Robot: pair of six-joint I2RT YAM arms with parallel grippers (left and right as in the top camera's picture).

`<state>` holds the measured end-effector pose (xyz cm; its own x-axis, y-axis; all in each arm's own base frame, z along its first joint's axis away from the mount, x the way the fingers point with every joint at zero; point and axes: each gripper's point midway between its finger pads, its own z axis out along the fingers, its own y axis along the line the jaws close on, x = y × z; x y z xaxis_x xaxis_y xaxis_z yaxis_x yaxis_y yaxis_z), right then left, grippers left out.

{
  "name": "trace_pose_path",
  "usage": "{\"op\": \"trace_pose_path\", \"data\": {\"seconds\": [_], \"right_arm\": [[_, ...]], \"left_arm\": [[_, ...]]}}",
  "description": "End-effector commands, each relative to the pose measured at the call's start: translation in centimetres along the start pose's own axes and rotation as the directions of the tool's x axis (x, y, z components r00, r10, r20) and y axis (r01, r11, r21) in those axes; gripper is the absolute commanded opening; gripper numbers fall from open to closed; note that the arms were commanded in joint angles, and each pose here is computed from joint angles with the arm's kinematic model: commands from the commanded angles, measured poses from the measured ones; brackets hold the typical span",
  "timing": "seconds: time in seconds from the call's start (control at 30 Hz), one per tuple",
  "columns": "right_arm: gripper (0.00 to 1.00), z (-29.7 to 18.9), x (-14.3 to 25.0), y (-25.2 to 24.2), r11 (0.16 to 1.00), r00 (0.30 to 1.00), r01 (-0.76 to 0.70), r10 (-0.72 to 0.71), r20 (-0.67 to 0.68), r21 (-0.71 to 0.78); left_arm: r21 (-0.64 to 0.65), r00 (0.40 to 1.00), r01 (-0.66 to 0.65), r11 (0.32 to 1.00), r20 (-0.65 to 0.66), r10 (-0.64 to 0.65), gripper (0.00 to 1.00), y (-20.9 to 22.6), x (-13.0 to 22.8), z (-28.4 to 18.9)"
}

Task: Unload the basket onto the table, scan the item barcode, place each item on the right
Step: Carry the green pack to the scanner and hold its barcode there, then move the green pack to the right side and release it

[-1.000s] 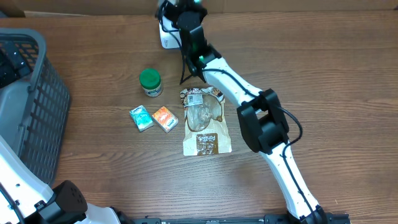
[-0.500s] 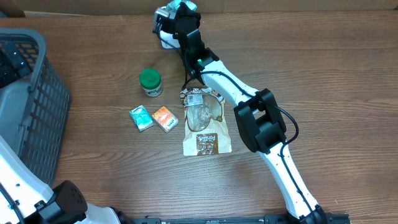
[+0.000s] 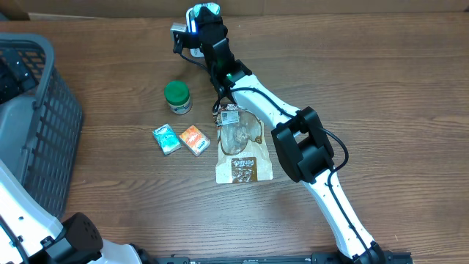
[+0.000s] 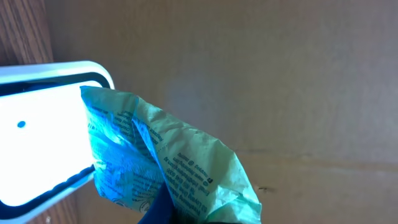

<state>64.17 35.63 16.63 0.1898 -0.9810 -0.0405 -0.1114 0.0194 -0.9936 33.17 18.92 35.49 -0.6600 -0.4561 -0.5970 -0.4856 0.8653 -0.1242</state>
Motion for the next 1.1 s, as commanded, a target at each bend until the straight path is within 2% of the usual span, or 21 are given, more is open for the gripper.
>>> {"op": "trace_pose_path", "data": {"seconds": [0.0, 0.17, 0.23, 0.27, 0.3, 0.4, 0.47, 0.53, 0.63, 0.67, 0.73, 0.77, 0.83, 0.93, 1.07], "right_arm": [[0.08, -0.4, -0.3, -3.2, 0.998, 1.0, 0.018, -0.018, 0.008, 0.06], [0.11, -0.7, -0.2, -5.0, 0.996, 1.0, -0.005, 0.005, 0.007, 0.091], [0.12, -1.2, -0.2, -6.9, 0.99, 0.996, -0.085, 0.084, 0.022, 0.114], [0.12, -1.8, -0.3, -8.8, 0.973, 0.982, -0.189, 0.184, 0.045, 0.131], [0.08, -2.7, -0.2, -11.4, 0.936, 0.942, -0.331, 0.323, 0.088, 0.119], [0.04, -4.7, -0.3, -14.6, 0.871, 0.863, -0.491, 0.484, 0.144, 0.016], [0.04, -6.3, 0.2, -17.3, 0.791, 0.777, -0.61, 0.608, 0.163, -0.042], [0.04, -8.3, 1.4, -20.3, 0.673, 0.658, -0.736, 0.737, 0.152, -0.077], [0.04, -12.0, 3.8, -23.8, 0.438, 0.433, -0.891, 0.899, 0.069, -0.118], [0.04, -13.9, 4.9, -24.6, 0.336, 0.337, -0.933, 0.941, 0.012, -0.13], [0.04, -16.9, 6.8, -25.0, 0.175, 0.188, -0.977, 0.977, -0.1, -0.122], [0.04, -18.8, 8.1, -24.9, 0.08, 0.096, -0.992, 0.981, -0.169, -0.1], [0.04, -22.4, 11.1, -23.7, -0.057, -0.048, -0.998, 0.95, -0.308, -0.019], [0.04, -27.6, 16.2, -20.9, -0.14, -0.196, -0.979, 0.856, -0.478, 0.15], [0.04, -32.0, 22.0, -16.6, -0.197, -0.411, -0.899, 0.687, -0.599, 0.391]], "left_arm": [[0.009, 0.999, -0.03, 1.0, 0.014, 0.03, 1.0, -0.4, -0.1, -0.5], [0.009, 0.999, -0.03, 1.0, 0.014, 0.03, 1.0, -0.4, -0.1, -0.5], [0.009, 0.999, -0.03, 1.0, 0.014, 0.03, 1.0, -0.4, -0.1, -0.5], [0.009, 0.999, -0.03, 1.0, 0.014, 0.03, 0.99, -0.4, -0.1, -0.5], [0.009, 0.999, -0.03, 1.0, 0.014, 0.03, 1.0, -0.4, -0.1, -0.5], [0.009, 0.999, -0.03, 1.0, 0.014, 0.03, 1.0, -0.4, -0.1, -0.5], [0.009, 0.999, -0.03, 1.0, 0.014, 0.03, 1.0, -0.4, -0.1, -0.5], [0.009, 0.999, -0.03, 1.0, 0.014, 0.03, 0.99, -0.4, -0.1, -0.5], [0.009, 0.999, -0.03, 1.0, 0.014, 0.03, 0.99, -0.4, -0.1, -0.5], [0.009, 0.999, -0.03, 1.0, 0.014, 0.03, 1.0, -0.4, -0.1, -0.5], [0.009, 0.999, -0.03, 1.0, 0.014, 0.03, 1.0, -0.4, -0.1, -0.5], [0.009, 0.999, -0.03, 1.0, 0.014, 0.03, 1.0, -0.4, -0.1, -0.5], [0.009, 0.999, -0.03, 1.0, 0.014, 0.03, 0.99, -0.4, -0.1, -0.5], [0.009, 0.999, -0.03, 1.0, 0.014, 0.03, 0.99, -0.4, -0.1, -0.5], [0.009, 0.999, -0.03, 1.0, 0.014, 0.03, 1.0, -0.4, -0.1, -0.5]]}}
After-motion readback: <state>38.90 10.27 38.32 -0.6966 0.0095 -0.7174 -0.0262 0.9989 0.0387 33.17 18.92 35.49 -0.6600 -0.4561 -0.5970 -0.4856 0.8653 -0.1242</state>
